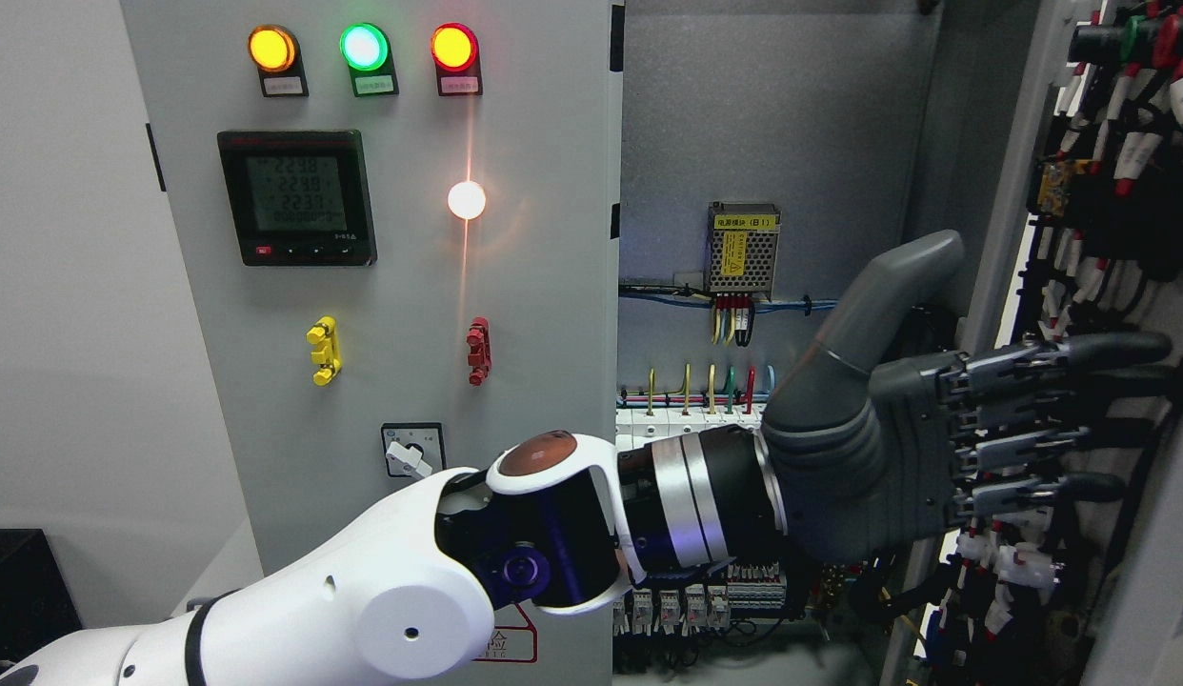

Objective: Open door with both hands
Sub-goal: 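Push the handled door outward with the left hand, swinging it wide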

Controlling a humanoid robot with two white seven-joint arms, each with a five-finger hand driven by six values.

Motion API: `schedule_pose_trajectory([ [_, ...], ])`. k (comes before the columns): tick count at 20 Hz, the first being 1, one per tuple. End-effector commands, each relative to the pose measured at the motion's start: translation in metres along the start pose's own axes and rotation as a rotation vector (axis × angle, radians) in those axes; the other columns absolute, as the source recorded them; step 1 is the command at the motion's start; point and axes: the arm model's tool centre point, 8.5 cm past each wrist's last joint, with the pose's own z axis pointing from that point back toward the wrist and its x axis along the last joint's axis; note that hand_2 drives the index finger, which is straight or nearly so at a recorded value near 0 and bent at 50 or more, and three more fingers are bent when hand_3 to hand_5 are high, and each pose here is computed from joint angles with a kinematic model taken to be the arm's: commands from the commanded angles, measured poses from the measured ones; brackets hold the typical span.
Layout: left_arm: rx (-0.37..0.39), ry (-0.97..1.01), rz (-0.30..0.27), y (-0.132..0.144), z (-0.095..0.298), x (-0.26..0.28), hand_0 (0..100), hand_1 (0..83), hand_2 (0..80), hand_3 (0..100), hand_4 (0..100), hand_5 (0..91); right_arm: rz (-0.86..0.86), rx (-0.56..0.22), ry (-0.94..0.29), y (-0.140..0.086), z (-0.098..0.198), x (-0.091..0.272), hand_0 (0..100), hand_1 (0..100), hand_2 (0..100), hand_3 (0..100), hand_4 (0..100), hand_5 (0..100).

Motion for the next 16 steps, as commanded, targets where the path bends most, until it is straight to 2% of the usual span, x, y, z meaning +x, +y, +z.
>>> schedule_pose_trajectory([
  [1, -0.029, -0.002, 0.064, -0.002, -0.046, -0.019, 0, 0.0, 0.0, 0, 0, 0.0, 0.001, 0.001, 0.0, -0.001, 0.0, 0.0, 0, 0, 0, 0, 0, 0],
  [5, -0.019, 0.024, 0.068, 0.002, -0.059, -0.026, 0, 0.0, 0.0, 0, 0, 0.0, 0.001, 0.001, 0.001, 0.0, 0.0, 0.0, 0, 0, 0, 0, 0, 0],
  [16, -0.091, 0.035, 0.068, -0.023, -0.087, -0.03, 0, 0.0, 0.0, 0, 0, 0.0, -0.001, 0.001, 0.0, 0.0, 0.0, 0.0, 0, 0, 0, 0, 0, 0],
])
